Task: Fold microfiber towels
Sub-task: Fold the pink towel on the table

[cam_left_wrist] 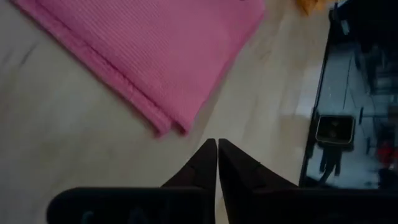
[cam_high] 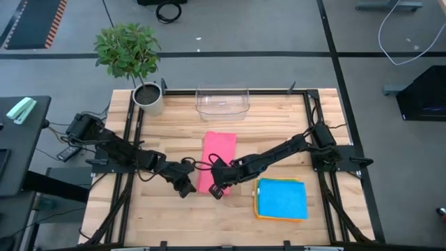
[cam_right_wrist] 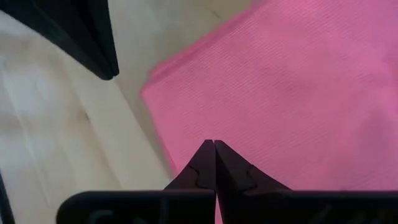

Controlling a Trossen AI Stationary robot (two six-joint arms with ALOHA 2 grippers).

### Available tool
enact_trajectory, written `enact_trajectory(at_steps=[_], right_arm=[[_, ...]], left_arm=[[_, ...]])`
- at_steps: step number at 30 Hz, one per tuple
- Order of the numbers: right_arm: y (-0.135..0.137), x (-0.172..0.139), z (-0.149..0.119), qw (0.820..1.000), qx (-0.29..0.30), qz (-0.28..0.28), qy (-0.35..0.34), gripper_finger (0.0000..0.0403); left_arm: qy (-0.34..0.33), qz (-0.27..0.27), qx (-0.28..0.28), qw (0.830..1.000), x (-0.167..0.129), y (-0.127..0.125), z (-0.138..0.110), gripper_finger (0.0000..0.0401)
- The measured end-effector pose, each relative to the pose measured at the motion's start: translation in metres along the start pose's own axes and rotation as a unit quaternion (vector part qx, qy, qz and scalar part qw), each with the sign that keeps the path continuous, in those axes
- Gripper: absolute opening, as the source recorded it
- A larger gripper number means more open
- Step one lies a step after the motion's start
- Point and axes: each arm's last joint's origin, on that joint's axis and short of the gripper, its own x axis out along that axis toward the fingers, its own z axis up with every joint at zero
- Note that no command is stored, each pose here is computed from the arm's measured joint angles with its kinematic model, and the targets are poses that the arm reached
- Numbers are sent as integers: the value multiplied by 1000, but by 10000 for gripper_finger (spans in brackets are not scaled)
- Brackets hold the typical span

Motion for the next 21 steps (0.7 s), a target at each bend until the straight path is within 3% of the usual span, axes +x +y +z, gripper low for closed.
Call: enact_trajectory(at_steps=[9, 15, 21], right_arm=[[-30, -16, 46, 1000, -10, -10, -16, 3], [-35, -17, 50, 999, -39, -7, -1, 3], [-37, -17, 49, 998, -58, -5, 11, 3]], left_arm=[[-19, 11, -65, 998, 0, 0, 0, 88], [-28, 17, -103, 994, 6, 2, -2, 143], [-35, 28, -128, 991, 22, 10, -7, 162]])
